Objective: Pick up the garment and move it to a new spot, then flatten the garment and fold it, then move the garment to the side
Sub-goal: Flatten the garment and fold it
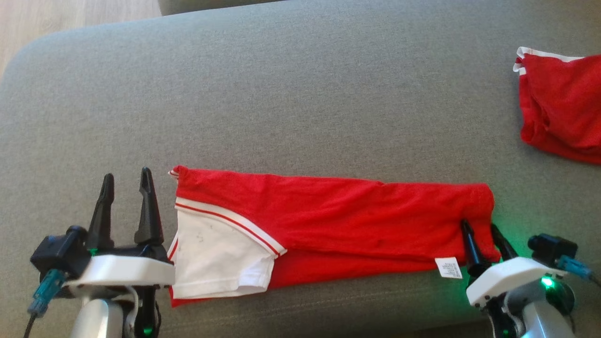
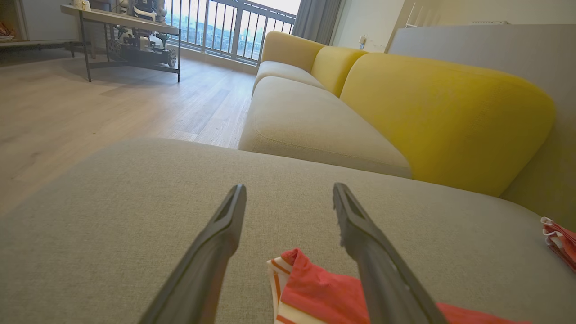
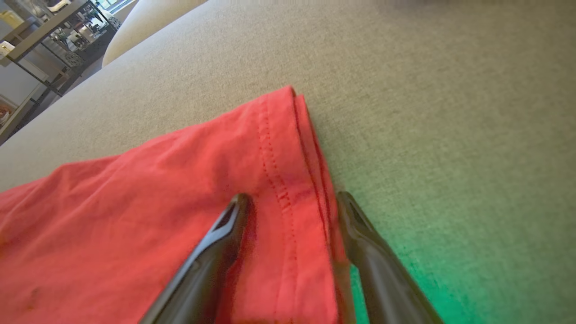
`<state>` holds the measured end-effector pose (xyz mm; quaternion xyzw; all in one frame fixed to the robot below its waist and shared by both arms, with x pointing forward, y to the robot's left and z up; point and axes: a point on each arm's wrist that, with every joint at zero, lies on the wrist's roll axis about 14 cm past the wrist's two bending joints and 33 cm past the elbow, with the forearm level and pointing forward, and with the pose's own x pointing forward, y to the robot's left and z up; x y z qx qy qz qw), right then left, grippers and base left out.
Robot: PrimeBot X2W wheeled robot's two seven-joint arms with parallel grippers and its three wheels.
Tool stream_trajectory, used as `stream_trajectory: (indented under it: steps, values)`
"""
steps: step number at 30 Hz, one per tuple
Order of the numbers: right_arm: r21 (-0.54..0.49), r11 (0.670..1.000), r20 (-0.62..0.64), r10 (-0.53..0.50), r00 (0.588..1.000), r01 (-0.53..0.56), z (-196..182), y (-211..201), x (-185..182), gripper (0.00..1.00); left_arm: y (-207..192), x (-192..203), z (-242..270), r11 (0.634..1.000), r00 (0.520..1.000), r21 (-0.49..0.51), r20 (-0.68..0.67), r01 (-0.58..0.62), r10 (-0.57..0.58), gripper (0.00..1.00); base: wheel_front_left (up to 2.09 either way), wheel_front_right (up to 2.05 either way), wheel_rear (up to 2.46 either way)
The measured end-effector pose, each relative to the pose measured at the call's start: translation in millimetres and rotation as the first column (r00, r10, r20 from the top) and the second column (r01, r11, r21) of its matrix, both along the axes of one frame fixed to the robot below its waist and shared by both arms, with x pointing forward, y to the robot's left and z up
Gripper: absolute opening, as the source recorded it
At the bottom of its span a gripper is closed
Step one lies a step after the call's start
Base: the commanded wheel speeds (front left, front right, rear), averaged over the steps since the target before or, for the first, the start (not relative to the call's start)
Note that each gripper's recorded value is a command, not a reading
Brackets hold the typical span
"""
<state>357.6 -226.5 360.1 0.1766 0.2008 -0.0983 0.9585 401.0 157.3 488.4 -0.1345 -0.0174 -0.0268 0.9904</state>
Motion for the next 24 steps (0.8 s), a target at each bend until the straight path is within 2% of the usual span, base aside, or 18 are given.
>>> stream_trajectory:
  steps: [10,11,12,20,24]
  values:
    - [-0.022,1.000,0.004,0.004,1.000,-0.003,-1.4,-0.3,10.0,1.00,1.6,-0.6,-0.1,1.000,1.000,0.008,0.000,-0.004,0.004,1.00,0.00,0.00,0.00]
    - [-0.023,1.000,0.003,0.011,1.000,-0.011,-1.5,1.4,10.9,0.46,1.6,-0.5,0.0,1.000,1.000,0.008,0.000,-0.004,0.004,1.00,0.00,0.00,0.00]
    - [-0.024,1.000,0.002,0.018,1.000,-0.018,-1.6,2.8,11.4,0.00,1.6,-0.4,0.0,1.000,1.000,0.008,0.000,-0.004,0.004,1.00,0.00,0.00,0.00]
    - [-0.069,0.997,0.012,0.045,0.999,-0.044,4.8,2.5,14.2,0.00,-1.7,0.0,2.8,1.000,1.000,0.006,0.008,0.005,-0.005,1.00,0.00,0.00,0.00]
    - [-0.137,0.990,0.086,0.025,0.996,-0.014,29.7,-16.2,24.4,0.00,-4.0,0.1,6.0,1.000,1.000,0.005,0.017,0.012,-0.012,1.00,0.00,0.00,0.00]
